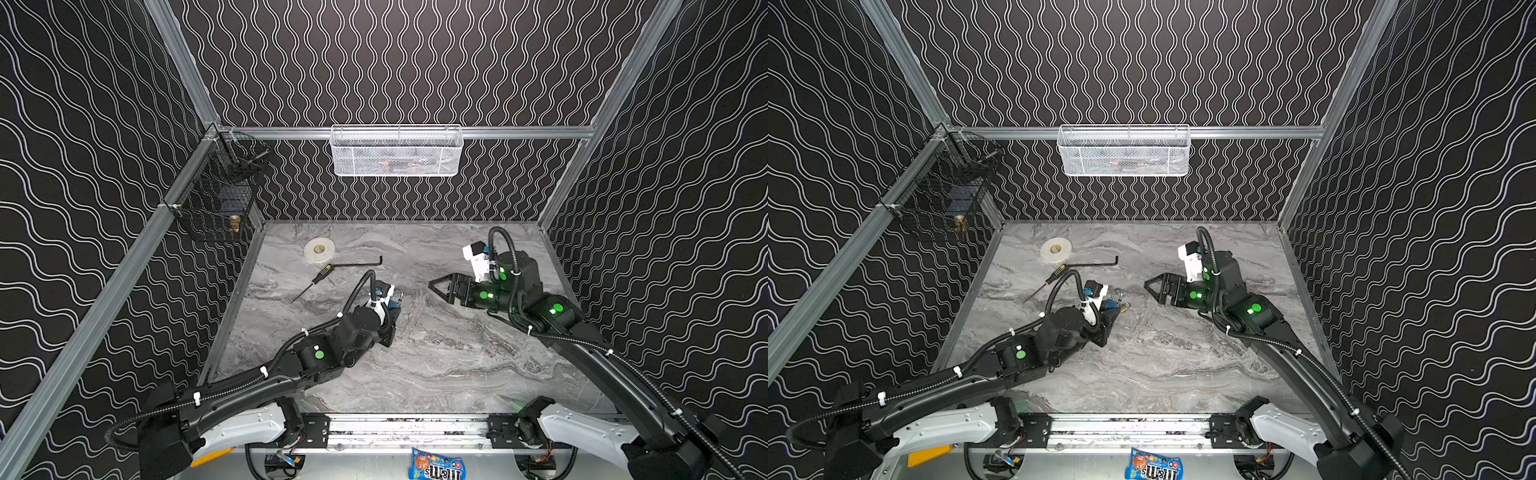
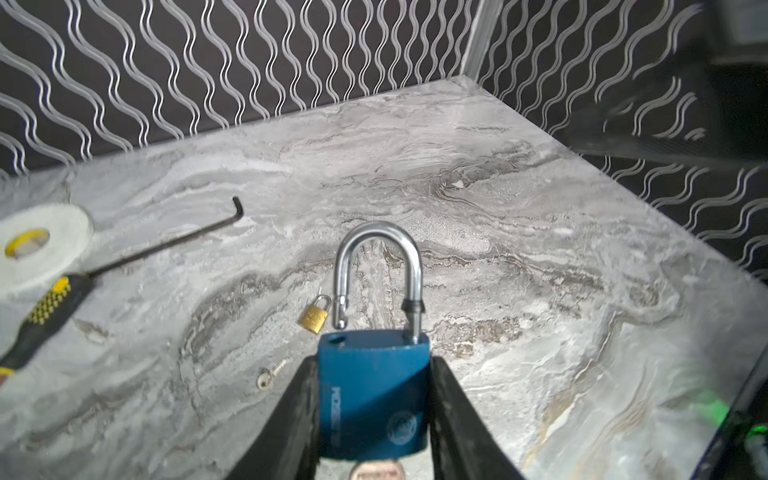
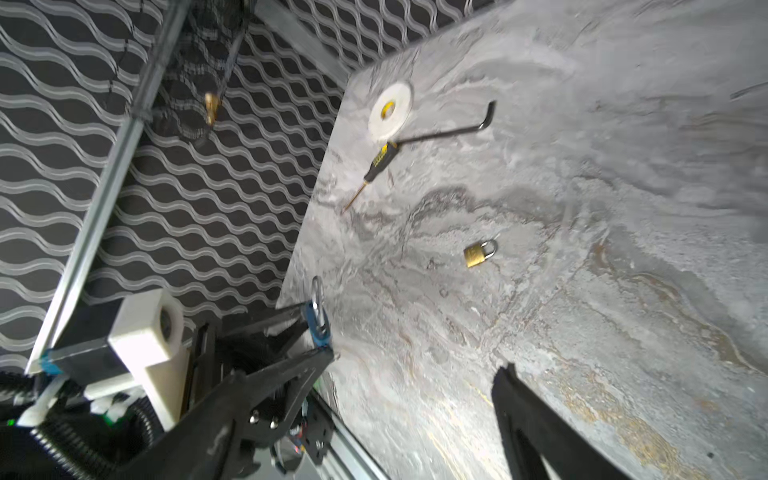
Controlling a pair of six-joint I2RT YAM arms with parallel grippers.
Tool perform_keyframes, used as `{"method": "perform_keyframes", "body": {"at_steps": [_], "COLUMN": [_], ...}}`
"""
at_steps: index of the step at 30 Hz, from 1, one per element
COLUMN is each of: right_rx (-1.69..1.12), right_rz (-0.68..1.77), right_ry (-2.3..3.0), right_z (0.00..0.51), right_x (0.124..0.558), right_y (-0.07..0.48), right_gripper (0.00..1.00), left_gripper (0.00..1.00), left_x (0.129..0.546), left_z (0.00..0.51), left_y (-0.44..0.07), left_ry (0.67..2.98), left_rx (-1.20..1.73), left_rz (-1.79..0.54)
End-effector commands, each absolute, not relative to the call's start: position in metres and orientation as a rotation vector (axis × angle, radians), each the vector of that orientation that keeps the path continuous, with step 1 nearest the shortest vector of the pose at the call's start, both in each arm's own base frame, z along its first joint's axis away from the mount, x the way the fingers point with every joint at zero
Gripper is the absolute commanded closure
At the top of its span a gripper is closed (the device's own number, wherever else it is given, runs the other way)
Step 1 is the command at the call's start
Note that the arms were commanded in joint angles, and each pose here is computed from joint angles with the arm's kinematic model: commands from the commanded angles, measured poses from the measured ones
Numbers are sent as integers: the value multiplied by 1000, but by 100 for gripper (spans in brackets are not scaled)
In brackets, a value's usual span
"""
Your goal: Unlock with the key
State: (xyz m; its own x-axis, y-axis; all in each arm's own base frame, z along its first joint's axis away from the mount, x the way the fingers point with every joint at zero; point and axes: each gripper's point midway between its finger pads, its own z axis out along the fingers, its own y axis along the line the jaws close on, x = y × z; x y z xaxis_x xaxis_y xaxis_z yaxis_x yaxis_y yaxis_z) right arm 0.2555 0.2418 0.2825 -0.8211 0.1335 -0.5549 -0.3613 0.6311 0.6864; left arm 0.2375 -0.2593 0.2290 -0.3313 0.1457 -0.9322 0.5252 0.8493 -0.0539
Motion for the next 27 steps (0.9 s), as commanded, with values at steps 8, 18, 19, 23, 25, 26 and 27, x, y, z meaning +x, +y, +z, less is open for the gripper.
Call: {"method": "perform_keyframes", "body": {"at_steps": [8,18,19,23,25,26,27], "right_rx": [-358,-408,-409,-392,-371,-365,-366], "right_rz": [1123,1062,1045,982,950,936,927], "right_ry": [2353,2436,2444,2476,2491,2503,2512], "right_z": [277,259,257,250,245,243,241], "right_x": [268,282,282,289,293,295,295], "right_y": [264,286,287,285,283,282,282], "right_gripper": [6,6,6,6,6,6,6], "left_gripper": [100,100,100,100,100,100,100], "left_x": [244,245,245,246,246,246,246], "left_z": [262,260,259,259,259,258,258], "left_y": [-284,-285,-285,-283,-283,-283,-283], "left_ry": [1700,1700,1701,1704,1701,1701,1700], "left_rx": [606,590,592,588,588,591,590], "left_rz": [-435,-444,-442,-429,-428,-429,-429]}}
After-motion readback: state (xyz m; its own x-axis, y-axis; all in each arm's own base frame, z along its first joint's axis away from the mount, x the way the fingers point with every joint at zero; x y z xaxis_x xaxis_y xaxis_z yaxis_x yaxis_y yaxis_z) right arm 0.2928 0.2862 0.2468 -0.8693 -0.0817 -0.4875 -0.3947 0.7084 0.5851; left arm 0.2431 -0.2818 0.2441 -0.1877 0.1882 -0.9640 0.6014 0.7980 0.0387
